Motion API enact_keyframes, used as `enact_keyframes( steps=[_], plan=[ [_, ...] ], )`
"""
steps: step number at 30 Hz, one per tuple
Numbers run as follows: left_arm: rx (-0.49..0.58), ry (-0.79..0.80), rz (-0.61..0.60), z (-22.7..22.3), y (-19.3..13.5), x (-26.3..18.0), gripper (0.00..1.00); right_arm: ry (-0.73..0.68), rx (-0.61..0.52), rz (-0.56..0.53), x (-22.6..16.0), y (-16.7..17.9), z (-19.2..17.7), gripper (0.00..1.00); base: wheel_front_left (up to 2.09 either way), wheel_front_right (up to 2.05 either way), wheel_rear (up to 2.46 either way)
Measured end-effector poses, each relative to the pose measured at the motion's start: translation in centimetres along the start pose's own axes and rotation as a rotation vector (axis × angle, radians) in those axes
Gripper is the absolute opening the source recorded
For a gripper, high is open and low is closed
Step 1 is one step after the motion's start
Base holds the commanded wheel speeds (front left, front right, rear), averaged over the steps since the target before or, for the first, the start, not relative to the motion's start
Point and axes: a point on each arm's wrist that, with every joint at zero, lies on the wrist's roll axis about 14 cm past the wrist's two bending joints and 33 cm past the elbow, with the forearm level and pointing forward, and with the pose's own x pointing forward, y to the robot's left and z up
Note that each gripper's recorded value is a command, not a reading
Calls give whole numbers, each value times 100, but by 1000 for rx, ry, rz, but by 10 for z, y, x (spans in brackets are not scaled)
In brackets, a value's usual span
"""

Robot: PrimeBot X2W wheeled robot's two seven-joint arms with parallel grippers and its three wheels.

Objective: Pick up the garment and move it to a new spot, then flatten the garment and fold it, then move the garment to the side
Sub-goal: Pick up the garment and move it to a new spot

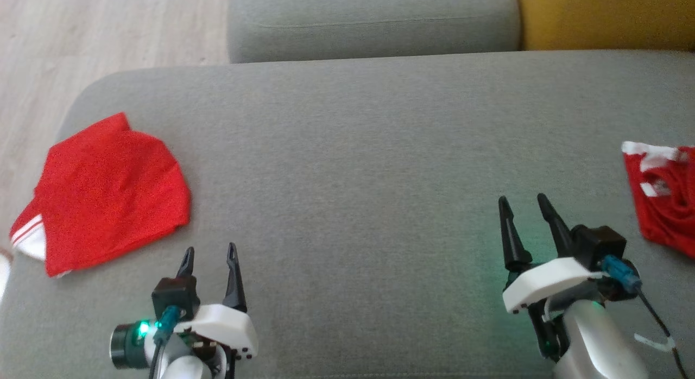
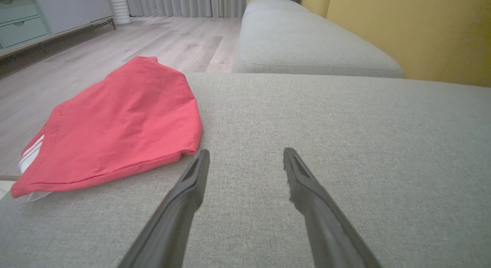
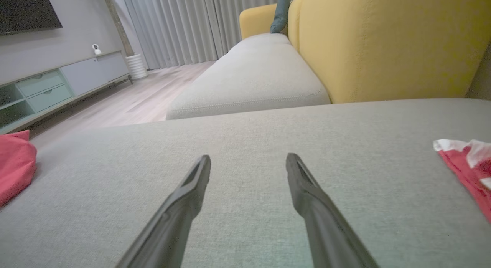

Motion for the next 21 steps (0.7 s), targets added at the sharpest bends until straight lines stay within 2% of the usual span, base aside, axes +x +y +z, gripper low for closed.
enact_keyframes(
  steps=[8,21],
  plan=[
    [-11,8,89,-4,28,-13,100,30,3,124,17,43,-10,100,0,0,0],
    [-60,49,440,-22,125,-75,100,80,-13,448,43,157,-28,100,0,0,0]
  ],
)
